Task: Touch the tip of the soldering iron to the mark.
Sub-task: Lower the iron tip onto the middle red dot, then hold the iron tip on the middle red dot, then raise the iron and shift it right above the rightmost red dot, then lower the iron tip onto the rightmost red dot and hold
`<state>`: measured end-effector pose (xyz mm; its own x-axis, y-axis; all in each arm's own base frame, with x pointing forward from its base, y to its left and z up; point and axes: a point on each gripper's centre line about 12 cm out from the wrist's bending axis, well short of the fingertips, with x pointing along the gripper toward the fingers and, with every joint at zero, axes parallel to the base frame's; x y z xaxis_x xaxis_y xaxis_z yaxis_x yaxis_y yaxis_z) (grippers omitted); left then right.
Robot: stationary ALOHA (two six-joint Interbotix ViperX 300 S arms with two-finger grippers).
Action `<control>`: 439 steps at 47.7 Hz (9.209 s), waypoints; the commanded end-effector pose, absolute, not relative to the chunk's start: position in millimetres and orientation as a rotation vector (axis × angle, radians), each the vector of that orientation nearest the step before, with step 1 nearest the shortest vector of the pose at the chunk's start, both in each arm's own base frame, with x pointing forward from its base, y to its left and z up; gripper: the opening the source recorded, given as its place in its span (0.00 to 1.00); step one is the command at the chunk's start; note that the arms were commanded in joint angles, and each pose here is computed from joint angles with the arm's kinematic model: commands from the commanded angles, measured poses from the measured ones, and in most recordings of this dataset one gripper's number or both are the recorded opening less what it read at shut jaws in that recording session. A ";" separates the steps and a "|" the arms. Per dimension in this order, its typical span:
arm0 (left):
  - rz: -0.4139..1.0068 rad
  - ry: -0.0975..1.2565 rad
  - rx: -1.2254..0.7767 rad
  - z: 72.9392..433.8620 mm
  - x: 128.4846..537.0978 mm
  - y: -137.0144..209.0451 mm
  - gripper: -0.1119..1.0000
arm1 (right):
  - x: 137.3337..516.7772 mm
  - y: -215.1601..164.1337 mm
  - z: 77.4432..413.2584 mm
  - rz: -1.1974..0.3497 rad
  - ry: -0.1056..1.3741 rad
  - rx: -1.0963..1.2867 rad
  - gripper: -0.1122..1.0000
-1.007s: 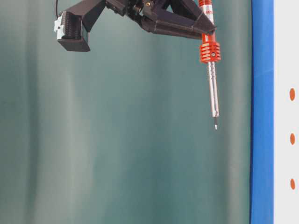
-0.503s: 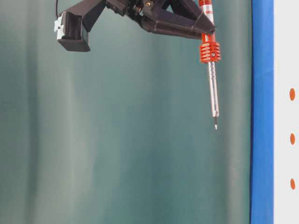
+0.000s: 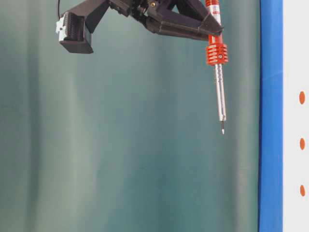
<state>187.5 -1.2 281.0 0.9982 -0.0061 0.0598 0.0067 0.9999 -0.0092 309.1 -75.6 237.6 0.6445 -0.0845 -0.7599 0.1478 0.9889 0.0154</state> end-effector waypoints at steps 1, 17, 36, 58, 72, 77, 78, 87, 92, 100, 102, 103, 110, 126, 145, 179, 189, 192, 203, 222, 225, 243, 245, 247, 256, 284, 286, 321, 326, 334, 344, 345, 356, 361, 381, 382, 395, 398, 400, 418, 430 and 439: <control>-0.007 -0.078 -0.009 286.0 188.7 -1.2 0.10 | 311.7 -76.9 246.0 -0.139 0.833 0.078 0.16; -0.006 -0.077 -0.008 285.7 189.0 -1.0 0.10 | 320.4 -79.4 229.4 -0.135 0.884 0.088 0.16; -0.006 -0.075 -0.008 285.0 188.9 -1.0 0.10 | 341.8 -82.4 194.5 -0.120 0.979 0.098 0.16; -0.007 -0.072 -0.008 284.7 188.9 -1.2 0.10 | 349.9 -87.9 179.1 -0.136 0.980 0.101 0.16; -0.007 -0.069 -0.005 284.3 188.9 -1.2 0.10 | 354.9 -91.0 171.2 -0.139 0.999 0.109 0.16; -0.007 -0.069 -0.003 284.3 188.9 -1.3 0.10 | 355.5 -91.8 172.1 -0.140 0.996 0.108 0.16; -0.007 -0.069 -0.005 284.3 188.9 -1.2 0.10 | 355.3 -91.7 172.1 -0.140 0.997 0.109 0.16; -0.007 -0.064 0.000 282.9 188.8 -1.2 0.10 | 355.1 -91.5 171.3 -0.139 1.002 0.110 0.16; -0.007 -0.066 0.001 283.5 188.9 -1.3 0.10 | 355.1 -91.6 171.3 -0.139 1.002 0.109 0.16; -0.007 -0.066 -0.002 283.1 188.8 -1.2 0.10 | 354.4 -91.3 171.2 -0.140 1.004 0.114 0.16; -0.005 -0.066 -0.002 283.5 188.9 -1.0 0.10 | 354.9 -91.5 171.8 -0.140 1.002 0.113 0.16; -0.007 -0.066 -0.002 283.5 188.9 -1.3 0.10 | 354.9 -91.5 171.8 -0.140 1.002 0.113 0.16; -0.007 -0.066 -0.005 283.5 188.9 -1.2 0.10 | 355.0 -91.5 171.2 -0.140 1.003 0.113 0.16; -0.007 -0.067 -0.005 283.7 188.9 -1.3 0.10 | 355.0 -91.6 171.2 -0.140 1.003 0.112 0.16; -0.007 -0.067 -0.006 283.7 188.9 -1.3 0.10 | 354.9 -91.5 171.8 -0.140 1.002 0.113 0.16; -0.007 -0.067 -0.008 283.7 188.9 -1.3 0.10 | 346.9 -89.5 260.9 -0.124 0.903 0.038 0.16; -0.007 -0.067 -0.009 283.7 188.9 -1.2 0.10 | 347.8 -92.0 264.8 -0.144 0.906 0.037 0.16; -0.007 -0.067 -0.008 283.7 188.9 -1.3 0.10 | 347.2 -92.6 264.7 -0.152 0.907 0.039 0.16; -0.007 -0.066 -0.006 283.5 188.9 -1.3 0.10 | 346.1 -93.8 263.4 -0.167 0.913 0.042 0.16; -0.007 -0.071 -0.008 284.1 188.8 -1.3 0.10 | 327.6 -88.7 257.4 -0.166 0.932 0.044 0.16; -0.005 -0.074 -0.009 284.5 188.6 -0.9 0.10 | 321.2 -86.2 256.4 -0.164 0.933 0.045 0.16; -0.007 -0.071 -0.008 283.6 188.7 -1.3 0.10 | 277.6 -74.2 256.8 -0.169 0.925 0.050 0.16; -0.007 -0.071 -0.008 283.9 189.1 -1.3 0.10 | 275.6 -73.7 256.8 -0.170 0.923 0.052 0.16; -0.007 -0.074 -0.009 284.4 188.8 -1.2 0.10 | 274.4 -73.3 256.8 -0.172 0.923 0.055 0.16; -0.007 -0.072 -0.009 283.8 188.7 -1.2 0.10 | 274.5 -73.7 255.2 -0.172 0.933 0.053 0.16; -0.007 -0.072 -0.009 283.8 188.7 -1.2 0.10 | 275.4 -74.5 254.6 -0.174 0.934 0.046 0.16; -0.007 -0.074 -0.009 284.4 188.8 -1.2 0.10 | 275.6 -74.6 254.2 -0.174 0.936 0.046 0.16; -0.007 -0.074 -0.008 284.4 188.8 -1.3 0.10 | 280.9 -76.1 239.6 -0.176 0.981 0.066 0.16; -0.007 -0.075 -0.009 284.7 188.6 -1.2 0.10 | 285.7 -77.5 228.4 -0.177 1.012 0.078 0.16; -0.007 -0.072 -0.008 284.2 188.8 -1.3 0.10 | 293.8 -80.0 211.8 -0.178 1.041 0.086 0.16; -0.007 -0.069 -0.008 283.4 188.8 -1.3 0.10 | 301.5 -82.4 194.8 -0.178 1.070 0.091 0.16; -0.007 -0.069 -0.009 283.4 188.8 -1.2 0.10 | 301.4 -82.4 192.8 -0.177 1.076 0.093 0.16; -0.007 -0.069 -0.008 283.9 188.8 -1.3 0.10 | 302.5 -82.8 178.1 -0.176 1.103 0.097 0.16; -0.007 -0.069 -0.008 283.9 188.8 -1.3 0.10 | 302.3 -83.4 173.8 -0.179 1.102 0.098 0.16; -0.007 -0.072 -0.006 284.2 188.8 -1.3 0.10 | 299.3 -85.1 169.7 -0.186 1.106 0.103 0.16; -0.007 -0.072 -0.009 284.2 188.8 -1.2 0.10 | 299.3 -85.1 169.7 -0.186 1.106 0.103 0.16; -0.006 -0.072 -0.008 284.2 188.8 -1.0 0.10 | 299.0 -84.9 169.5 -0.186 1.109 0.106 0.16; -0.007 -0.072 -0.008 284.2 188.8 -1.3 0.10 | 299.0 -84.9 169.5 -0.186 1.109 0.106 0.16; -0.007 -0.072 -0.008 284.2 188.8 -1.3 0.10 | 299.0 -84.9 169.5 -0.186 1.109 0.106 0.16; -0.007 -0.072 -0.008 284.2 188.8 -1.3 0.10 | 299.1 -84.9 169.0 -0.186 1.110 0.107 0.16; -0.007 -0.074 -0.008 284.5 188.6 -1.3 0.10 | 299.3 -85.0 169.4 -0.187 1.110 0.108 0.16; -0.007 -0.072 -0.009 284.2 188.8 -1.2 0.10 | 300.1 -85.2 170.4 -0.187 1.107 0.108 0.16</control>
<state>187.6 -1.2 279.6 0.9984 -0.0061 0.0567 0.0067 0.9999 -0.0092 296.4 -83.1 163.1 0.4115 -0.0882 -0.9071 0.2000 0.9798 -0.0045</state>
